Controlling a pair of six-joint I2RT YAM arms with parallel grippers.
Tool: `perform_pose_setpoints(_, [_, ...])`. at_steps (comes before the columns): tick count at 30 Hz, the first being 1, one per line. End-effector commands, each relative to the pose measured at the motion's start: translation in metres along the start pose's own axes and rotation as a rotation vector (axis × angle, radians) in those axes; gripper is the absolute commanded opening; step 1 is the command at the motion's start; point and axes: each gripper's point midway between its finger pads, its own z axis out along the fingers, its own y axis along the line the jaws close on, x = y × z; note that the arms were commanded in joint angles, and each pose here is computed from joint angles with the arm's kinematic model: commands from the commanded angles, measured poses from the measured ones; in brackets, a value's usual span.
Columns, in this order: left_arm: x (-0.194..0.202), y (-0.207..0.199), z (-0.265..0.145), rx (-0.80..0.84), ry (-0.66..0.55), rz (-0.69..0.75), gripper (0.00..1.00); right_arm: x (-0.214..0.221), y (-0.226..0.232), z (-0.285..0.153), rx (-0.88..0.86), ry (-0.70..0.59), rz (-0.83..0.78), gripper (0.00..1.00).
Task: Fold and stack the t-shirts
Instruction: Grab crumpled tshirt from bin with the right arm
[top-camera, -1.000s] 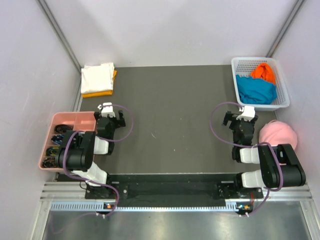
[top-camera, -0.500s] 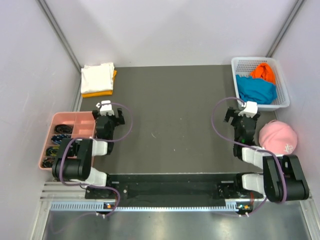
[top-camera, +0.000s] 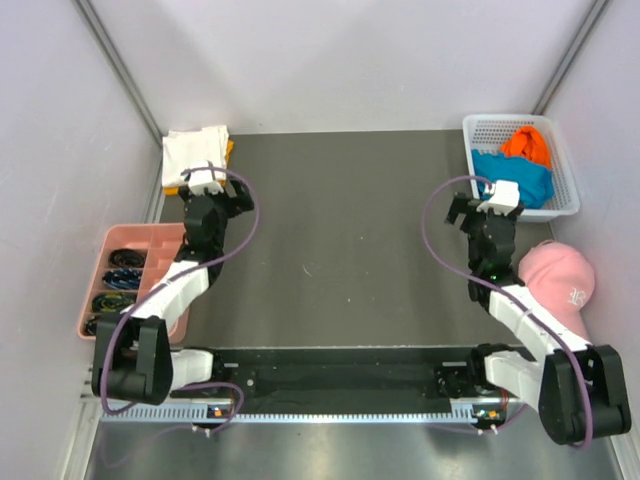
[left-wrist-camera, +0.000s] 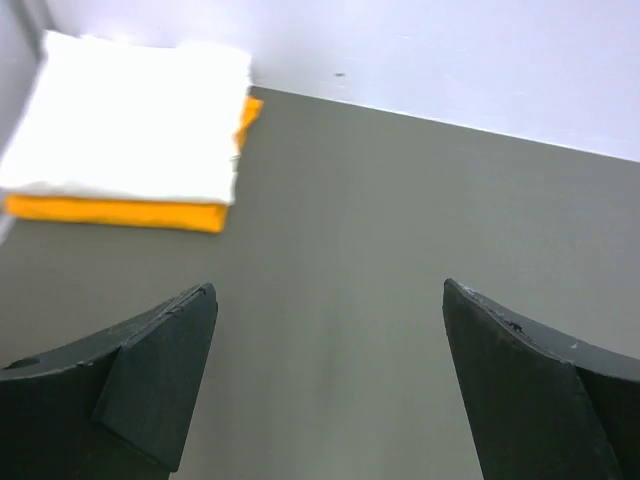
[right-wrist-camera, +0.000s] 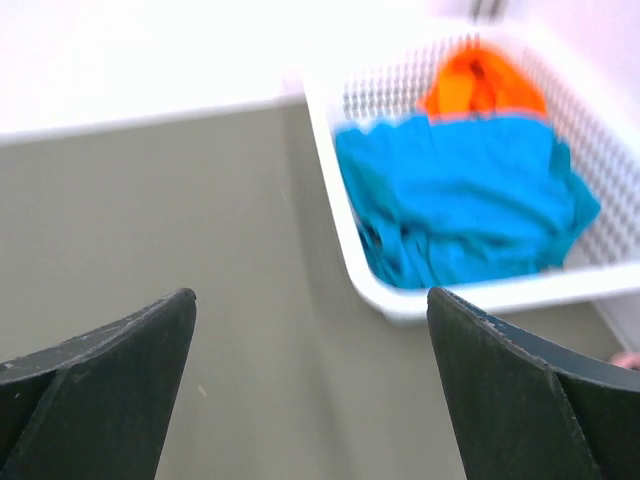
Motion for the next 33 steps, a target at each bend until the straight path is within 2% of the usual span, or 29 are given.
perform_pose_setpoints(1, [-0.007,-0.035,-0.005,0.119,0.078,-0.071,0.99,-0.046,0.002,0.001,0.036,0.011,0.055,0.99])
perform_pose_setpoints(3, [-0.018,-0.034,-0.011,0.098,0.036,-0.124,0.99,-0.066,0.003,0.004,0.052,0.035,0.088,0.99])
perform_pose_setpoints(4, [-0.022,-0.034,-0.014,0.103,0.020,-0.132,0.99,-0.054,0.002,0.004,0.063,0.105,0.070,0.99])
perform_pose_setpoints(5, [-0.030,-0.037,-0.019,0.121,0.002,-0.136,0.99,-0.065,0.003,0.007,0.065,0.100,0.076,0.99])
perform_pose_setpoints(9, [-0.042,-0.048,-0.026,0.174,0.015,-0.117,0.99,-0.071,-0.001,0.008,0.098,0.087,0.094,0.99])
perform_pose_setpoints(14, [-0.043,-0.060,-0.027,0.208,0.116,-0.142,0.99,-0.078,0.003,0.020,0.111,0.116,0.091,0.99])
perform_pose_setpoints(18, [-0.056,-0.046,-0.026,0.102,0.100,-0.189,0.99,-0.068,0.000,0.028,0.157,0.200,0.068,0.99])
perform_pose_setpoints(22, [-0.063,-0.026,-0.032,-0.008,0.042,-0.252,0.99,-0.073,0.000,0.035,0.172,0.223,0.040,0.99])
perform_pose_setpoints(27, [-0.046,-0.025,-0.031,0.001,0.056,-0.255,0.99,-0.086,-0.015,0.041,0.266,0.194,0.040,0.99])
perform_pose_setpoints(30, [-0.026,-0.025,-0.027,0.000,0.108,-0.259,0.99,-0.090,-0.032,0.050,0.298,0.231,0.070,0.99])
perform_pose_setpoints(33, [-0.008,-0.028,-0.026,0.015,0.128,-0.302,0.99,-0.084,-0.046,0.062,0.327,0.342,0.100,0.99])
